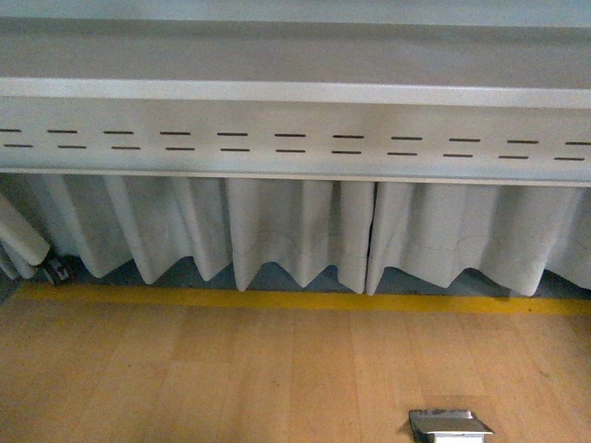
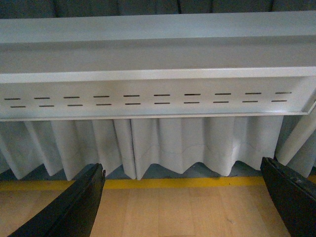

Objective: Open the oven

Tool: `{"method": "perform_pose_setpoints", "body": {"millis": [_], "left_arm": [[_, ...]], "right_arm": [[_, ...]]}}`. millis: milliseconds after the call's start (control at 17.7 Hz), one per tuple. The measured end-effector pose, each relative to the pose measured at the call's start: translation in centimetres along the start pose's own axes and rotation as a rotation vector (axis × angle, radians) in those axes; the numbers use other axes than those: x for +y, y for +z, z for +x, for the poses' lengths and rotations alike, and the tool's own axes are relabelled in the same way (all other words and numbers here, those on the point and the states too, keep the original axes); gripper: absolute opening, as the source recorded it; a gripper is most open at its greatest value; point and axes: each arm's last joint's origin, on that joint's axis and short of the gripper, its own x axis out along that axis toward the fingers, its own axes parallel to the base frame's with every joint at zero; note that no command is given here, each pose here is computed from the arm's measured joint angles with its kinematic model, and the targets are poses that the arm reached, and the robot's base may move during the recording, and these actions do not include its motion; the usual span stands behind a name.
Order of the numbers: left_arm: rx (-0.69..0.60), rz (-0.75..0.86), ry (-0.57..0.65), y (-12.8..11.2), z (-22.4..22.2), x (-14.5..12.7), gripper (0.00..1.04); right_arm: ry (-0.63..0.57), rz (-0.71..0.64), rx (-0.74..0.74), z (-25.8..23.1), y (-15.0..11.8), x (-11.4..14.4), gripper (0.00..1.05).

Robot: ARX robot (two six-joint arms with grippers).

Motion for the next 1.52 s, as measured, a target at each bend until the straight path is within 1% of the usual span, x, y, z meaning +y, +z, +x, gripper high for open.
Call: {"method": "perform_pose_setpoints", "body": {"millis": [1525], "left_arm": [[0.000,0.000,0.000,0.00,0.00,0.00,0.98]], "right_arm": [[0.000,0.000,0.000,0.00,0.00,0.00,0.98]]}}
